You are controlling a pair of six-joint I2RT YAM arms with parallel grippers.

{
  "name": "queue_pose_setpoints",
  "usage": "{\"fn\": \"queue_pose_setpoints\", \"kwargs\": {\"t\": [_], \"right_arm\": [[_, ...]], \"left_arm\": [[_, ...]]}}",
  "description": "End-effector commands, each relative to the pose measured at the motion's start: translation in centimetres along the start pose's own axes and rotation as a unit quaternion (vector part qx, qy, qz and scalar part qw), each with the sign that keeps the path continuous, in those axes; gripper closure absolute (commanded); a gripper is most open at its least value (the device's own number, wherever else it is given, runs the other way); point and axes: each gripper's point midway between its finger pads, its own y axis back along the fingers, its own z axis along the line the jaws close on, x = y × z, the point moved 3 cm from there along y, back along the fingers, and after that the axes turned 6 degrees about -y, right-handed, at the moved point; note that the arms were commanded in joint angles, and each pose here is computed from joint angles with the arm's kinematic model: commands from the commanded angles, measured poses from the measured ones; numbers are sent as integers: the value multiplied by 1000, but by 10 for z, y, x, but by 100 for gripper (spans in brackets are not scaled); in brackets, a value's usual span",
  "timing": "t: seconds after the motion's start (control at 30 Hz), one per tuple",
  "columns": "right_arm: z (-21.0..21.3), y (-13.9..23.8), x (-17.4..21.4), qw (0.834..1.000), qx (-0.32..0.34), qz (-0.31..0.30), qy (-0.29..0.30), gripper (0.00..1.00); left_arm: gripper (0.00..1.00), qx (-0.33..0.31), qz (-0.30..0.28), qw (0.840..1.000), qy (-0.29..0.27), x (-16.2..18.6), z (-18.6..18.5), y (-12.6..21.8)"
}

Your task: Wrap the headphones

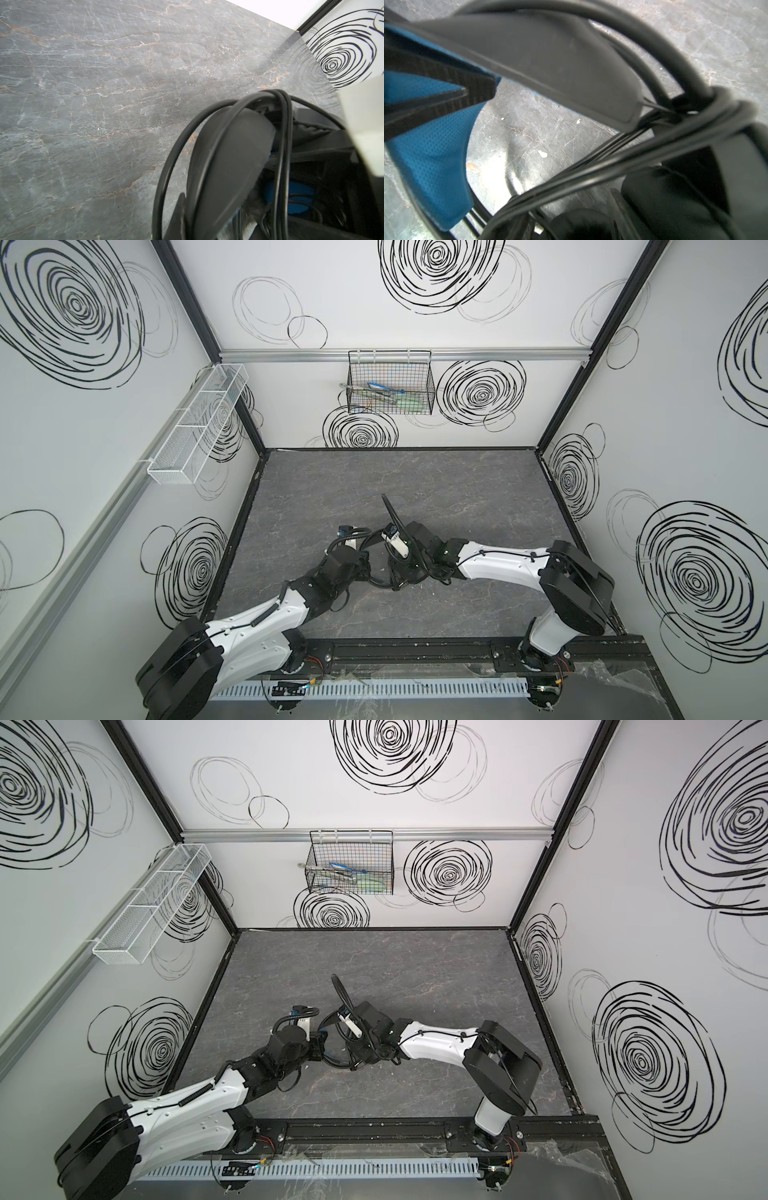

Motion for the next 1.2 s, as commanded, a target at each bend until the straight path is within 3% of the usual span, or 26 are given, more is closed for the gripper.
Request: {"fn": "queue_pose_setpoints", "kwargs": {"t": [0.0, 0.2, 0.37, 0.47, 0.67, 0.9, 1.17], "right_arm": [[-16, 4, -18, 997, 48, -54, -10, 40], [-34, -1, -6, 985, 167, -27, 38, 40], [-39, 6, -14, 975, 213, -37, 50, 40], [-36, 15, -21, 977, 202, -61, 38, 41], [-15, 25, -27, 991, 107, -86, -2, 39], [-20, 13, -13, 989, 138, -58, -9, 32], [-20, 29, -22, 985, 162, -65, 5, 23]], "left_arm": [[100, 89, 53, 994, -32, 21, -30, 4], [100, 98, 73, 992, -44, 28, -32, 3], [100, 103, 81, 990, -48, 31, -33, 3], [100, 101, 83, 990, -47, 32, -32, 4], [100, 97, 89, 990, -43, 35, -29, 2], [100, 113, 83, 989, -39, 32, -34, 5], [100, 103, 83, 991, -31, 33, -26, 4]]}}
